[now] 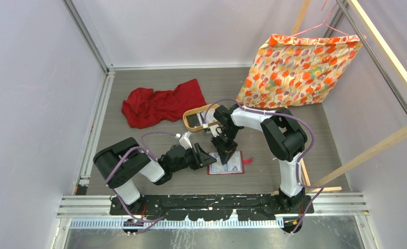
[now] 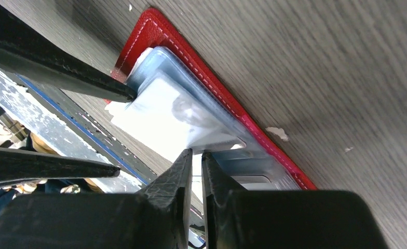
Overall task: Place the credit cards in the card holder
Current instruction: Insert the credit card into the card holder.
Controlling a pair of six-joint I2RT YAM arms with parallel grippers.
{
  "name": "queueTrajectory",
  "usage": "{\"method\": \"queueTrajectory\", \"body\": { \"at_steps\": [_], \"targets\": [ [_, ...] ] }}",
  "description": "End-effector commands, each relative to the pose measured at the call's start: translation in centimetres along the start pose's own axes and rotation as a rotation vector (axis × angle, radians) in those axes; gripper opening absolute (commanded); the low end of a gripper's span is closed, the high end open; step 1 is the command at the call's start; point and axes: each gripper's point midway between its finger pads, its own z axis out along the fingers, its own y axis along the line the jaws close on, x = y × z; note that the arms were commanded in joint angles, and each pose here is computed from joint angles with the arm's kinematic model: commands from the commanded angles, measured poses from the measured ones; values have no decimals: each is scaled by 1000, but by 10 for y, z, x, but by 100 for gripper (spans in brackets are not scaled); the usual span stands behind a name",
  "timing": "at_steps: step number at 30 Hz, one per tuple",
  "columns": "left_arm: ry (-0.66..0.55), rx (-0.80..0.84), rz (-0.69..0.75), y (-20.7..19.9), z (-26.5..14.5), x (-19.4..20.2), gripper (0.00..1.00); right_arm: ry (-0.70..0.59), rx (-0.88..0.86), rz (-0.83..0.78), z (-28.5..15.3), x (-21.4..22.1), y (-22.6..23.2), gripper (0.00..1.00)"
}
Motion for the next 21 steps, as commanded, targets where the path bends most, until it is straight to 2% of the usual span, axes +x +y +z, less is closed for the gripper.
{"method": "queueTrajectory", "body": {
  "at_steps": [1,10,21],
  "targets": [
    [-7,219,-11,-51,2,-6,42,-62,2,-57,3,-19,-2,18],
    [7,285,-26,-64,6,-5,35,-79,-5,-57,-2,-21,-1,18],
    [82,30,-8,-17,20,8,12,-154,-35,-95,-29,-27,7,20]
  ]
}}
